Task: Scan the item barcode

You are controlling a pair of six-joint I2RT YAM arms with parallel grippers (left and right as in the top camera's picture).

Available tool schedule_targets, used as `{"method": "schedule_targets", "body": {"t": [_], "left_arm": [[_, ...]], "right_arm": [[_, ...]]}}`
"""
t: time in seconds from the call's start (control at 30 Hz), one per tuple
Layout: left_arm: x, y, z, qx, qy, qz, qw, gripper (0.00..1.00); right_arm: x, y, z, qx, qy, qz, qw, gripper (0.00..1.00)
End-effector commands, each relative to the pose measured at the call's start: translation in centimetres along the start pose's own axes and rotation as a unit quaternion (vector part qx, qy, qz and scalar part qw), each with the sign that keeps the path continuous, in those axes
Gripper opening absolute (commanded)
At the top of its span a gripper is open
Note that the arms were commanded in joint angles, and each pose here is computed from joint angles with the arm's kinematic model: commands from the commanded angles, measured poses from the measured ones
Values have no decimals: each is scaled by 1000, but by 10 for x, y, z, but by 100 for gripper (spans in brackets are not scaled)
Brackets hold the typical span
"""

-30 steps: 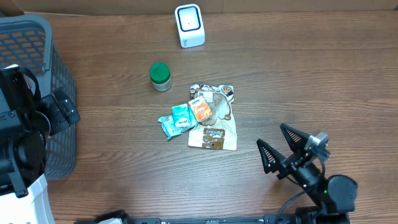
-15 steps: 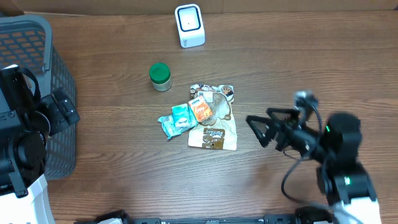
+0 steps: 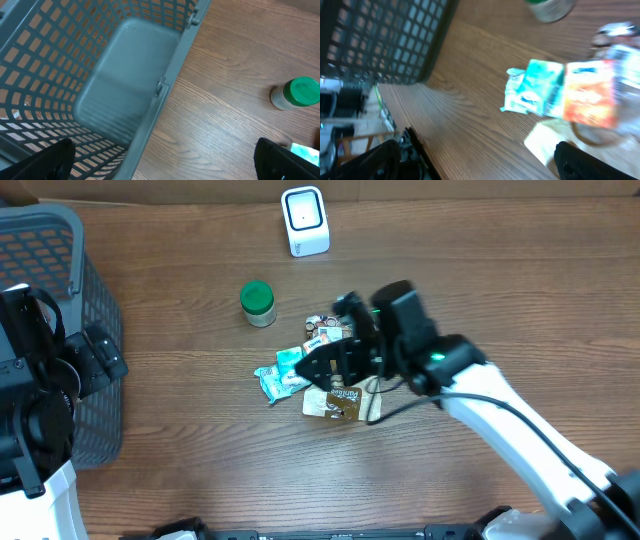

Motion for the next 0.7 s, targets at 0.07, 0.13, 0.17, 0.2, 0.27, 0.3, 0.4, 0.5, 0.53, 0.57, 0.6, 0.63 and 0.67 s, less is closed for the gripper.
{"method": "schedule_targets", "body": {"t": [0.07, 0.13, 0.17, 0.2, 0.27, 0.3, 0.4, 0.5, 0.53, 0.57, 0.6, 0.63, 0.67], "left_arm": [[-9, -5, 4, -17, -1, -17, 1000, 100], [-9, -5, 4, -17, -1, -17, 1000, 100], [-9, -5, 4, -17, -1, -17, 1000, 100], [-9, -5, 4, -17, -1, -17, 1000, 100], [-9, -5, 3, -17, -1, -17, 1000, 100], [-9, -5, 4, -17, -1, -17, 1000, 100], [-9, -5, 4, -17, -1, -17, 1000, 100], [-8, -5, 4, -17, -1, -17, 1000, 100], [-9, -5, 3, -17, -1, -17, 1000, 100], [-8, -5, 3, -17, -1, -17, 1000, 100], [-9, -5, 4, -17, -1, -17, 1000, 100], [-9, -5, 4, -17, -1, -17, 1000, 100], [-9, -5, 4, -17, -1, -17, 1000, 100]], "right_arm": [[37, -7, 4, -10, -21, 7, 1000, 100], [46, -5, 4, -2, -23, 13, 1000, 93], [50, -4, 4, -2, -24, 16, 1000, 89], [55, -2, 3, -1, -20, 18, 1000, 87], [64, 1, -3, 19, 6, 22, 1000, 86], [68, 3, -6, 30, 23, 23, 999, 85], [81, 10, -15, 57, 66, 27, 996, 84], [88, 14, -16, 72, 84, 27, 993, 79], [90, 13, -14, 69, 82, 23, 994, 78], [91, 11, -11, 65, 77, 19, 995, 78], [93, 9, -7, 60, 72, 13, 996, 78], [95, 7, -3, 54, 66, 7, 996, 77], [98, 4, 1, 46, 60, -1, 997, 75]]}}
Point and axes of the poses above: each gripper's point midway between its finger pads, its own x axis out along the fingers, its own z axis along the line the jaws close on, y = z × x, the point moved 4 cm from there along -x, back along the fingers, and after that the axes turned 6 degrees about -x, right-handed, at the moved point
